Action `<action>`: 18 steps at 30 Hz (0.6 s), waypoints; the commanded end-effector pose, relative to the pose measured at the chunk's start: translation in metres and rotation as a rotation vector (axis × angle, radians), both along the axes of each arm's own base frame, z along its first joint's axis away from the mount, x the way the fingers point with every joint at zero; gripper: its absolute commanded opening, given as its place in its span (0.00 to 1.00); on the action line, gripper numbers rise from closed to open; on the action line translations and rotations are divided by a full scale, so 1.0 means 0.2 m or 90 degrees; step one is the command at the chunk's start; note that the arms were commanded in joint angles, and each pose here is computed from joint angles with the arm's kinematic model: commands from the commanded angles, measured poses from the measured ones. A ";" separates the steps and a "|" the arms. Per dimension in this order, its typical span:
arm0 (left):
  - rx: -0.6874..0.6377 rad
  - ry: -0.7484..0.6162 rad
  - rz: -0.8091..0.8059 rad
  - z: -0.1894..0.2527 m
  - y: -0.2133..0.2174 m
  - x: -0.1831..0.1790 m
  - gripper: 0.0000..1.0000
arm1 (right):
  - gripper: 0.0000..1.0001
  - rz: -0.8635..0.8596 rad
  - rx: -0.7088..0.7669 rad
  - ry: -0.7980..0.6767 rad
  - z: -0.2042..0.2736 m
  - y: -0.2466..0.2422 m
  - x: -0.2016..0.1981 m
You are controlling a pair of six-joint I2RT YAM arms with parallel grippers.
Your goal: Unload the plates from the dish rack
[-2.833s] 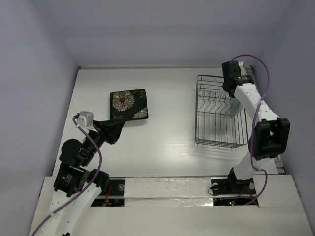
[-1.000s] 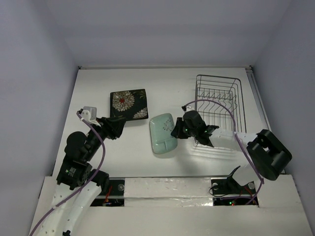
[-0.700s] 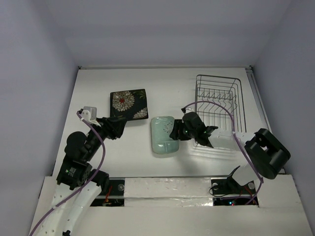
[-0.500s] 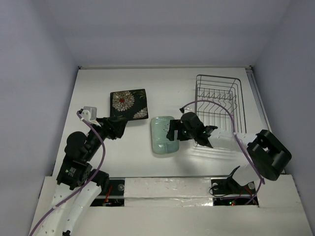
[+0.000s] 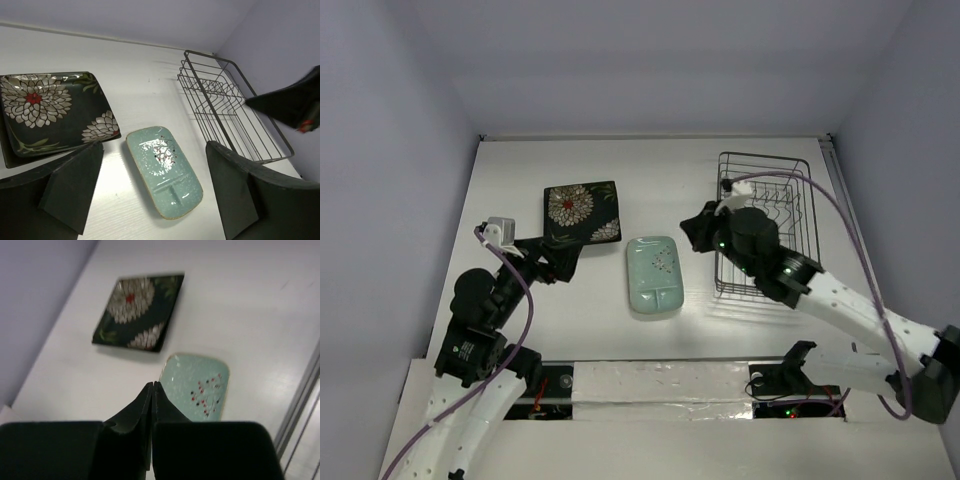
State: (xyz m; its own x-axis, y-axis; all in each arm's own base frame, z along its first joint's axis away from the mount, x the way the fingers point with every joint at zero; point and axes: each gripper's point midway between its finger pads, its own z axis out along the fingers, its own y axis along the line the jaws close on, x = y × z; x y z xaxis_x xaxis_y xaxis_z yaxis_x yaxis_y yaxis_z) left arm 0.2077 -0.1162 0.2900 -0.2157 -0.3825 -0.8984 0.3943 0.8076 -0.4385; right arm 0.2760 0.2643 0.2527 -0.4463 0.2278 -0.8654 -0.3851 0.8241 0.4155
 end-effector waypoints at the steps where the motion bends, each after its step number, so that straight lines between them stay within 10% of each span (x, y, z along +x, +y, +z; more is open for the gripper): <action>1: -0.010 -0.051 0.008 0.12 0.02 -0.02 0.82 | 0.00 -0.125 0.043 -0.139 0.41 -0.30 -0.02; 5: -0.011 -0.054 0.025 0.13 0.04 -0.01 0.88 | 0.04 -0.238 0.069 -0.200 0.52 -0.60 -0.10; 9: -0.008 -0.054 0.037 0.14 0.06 0.00 0.90 | 0.80 -0.344 0.144 -0.253 0.61 -0.93 -0.25; 11: -0.003 -0.057 0.045 0.16 0.07 0.01 0.91 | 0.99 -0.390 0.155 -0.252 0.58 -1.03 -0.28; 18: 0.002 -0.058 0.056 0.17 0.07 0.04 0.90 | 1.00 -0.426 0.160 -0.251 0.50 -1.11 -0.31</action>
